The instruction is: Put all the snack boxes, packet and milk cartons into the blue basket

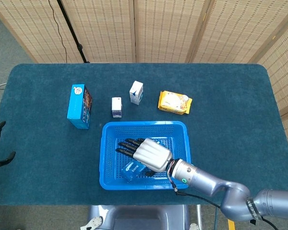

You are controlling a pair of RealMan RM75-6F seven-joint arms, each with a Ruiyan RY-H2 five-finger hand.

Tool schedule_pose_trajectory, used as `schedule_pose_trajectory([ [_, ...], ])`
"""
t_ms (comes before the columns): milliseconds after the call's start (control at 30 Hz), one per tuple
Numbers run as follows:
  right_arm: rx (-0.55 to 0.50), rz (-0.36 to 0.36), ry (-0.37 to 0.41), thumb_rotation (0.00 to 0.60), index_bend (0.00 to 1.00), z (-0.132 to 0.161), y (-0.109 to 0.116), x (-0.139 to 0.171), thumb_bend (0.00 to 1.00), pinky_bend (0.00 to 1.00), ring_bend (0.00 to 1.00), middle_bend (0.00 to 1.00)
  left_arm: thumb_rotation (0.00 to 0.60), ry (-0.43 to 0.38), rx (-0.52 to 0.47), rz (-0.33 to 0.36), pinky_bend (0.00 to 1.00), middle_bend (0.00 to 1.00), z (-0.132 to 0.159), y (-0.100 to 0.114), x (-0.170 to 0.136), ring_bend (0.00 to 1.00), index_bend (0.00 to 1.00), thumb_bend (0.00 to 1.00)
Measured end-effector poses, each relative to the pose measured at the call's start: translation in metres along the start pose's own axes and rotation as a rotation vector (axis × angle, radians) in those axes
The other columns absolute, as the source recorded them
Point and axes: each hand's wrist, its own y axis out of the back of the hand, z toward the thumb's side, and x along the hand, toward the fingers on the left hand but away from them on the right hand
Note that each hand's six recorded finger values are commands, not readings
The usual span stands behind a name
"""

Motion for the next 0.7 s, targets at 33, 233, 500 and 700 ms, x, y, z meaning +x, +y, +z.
schedule_pose_trajectory([
  [33, -0.024, -0.004, 0.009, 0.6, 0.0, 0.002, 0.0, 0.0, 0.0, 0.07, 0.0, 0.0, 0.6, -0.002, 0.0, -0.002, 0.0, 0.0, 0.0, 0.0, 0.0, 0.0, 0.0, 0.24],
  [233, -0.065, -0.07, 0.046, 0.6, 0.0, 0.003, 0.013, 0.004, 0.0, 0.07, 0.0, 0.0, 0.6, -0.009, -0.002, -0.001, 0.0, 0.0, 0.002, 0.0, -0.002, 0.0, 0.0, 0.24],
  [500, 0.033, -0.255, -0.145, 0.6, 0.0, -0.07, 0.071, 0.027, 0.0, 0.06, 0.0, 0.0, 0.6, -0.014, -0.007, -0.006, 0.0, 0.0, 0.002, -0.001, -0.004, 0.0, 0.0, 0.24],
  [700, -0.01, -0.293, -0.328, 0.6, 0.0, -0.125, 0.093, 0.047, 0.0, 0.0, 0.0, 0.0, 0.6, -0.026, -0.003, -0.004, 0.0, 0.0, 0.007, -0.002, -0.006, 0.0, 0.0, 0.24],
])
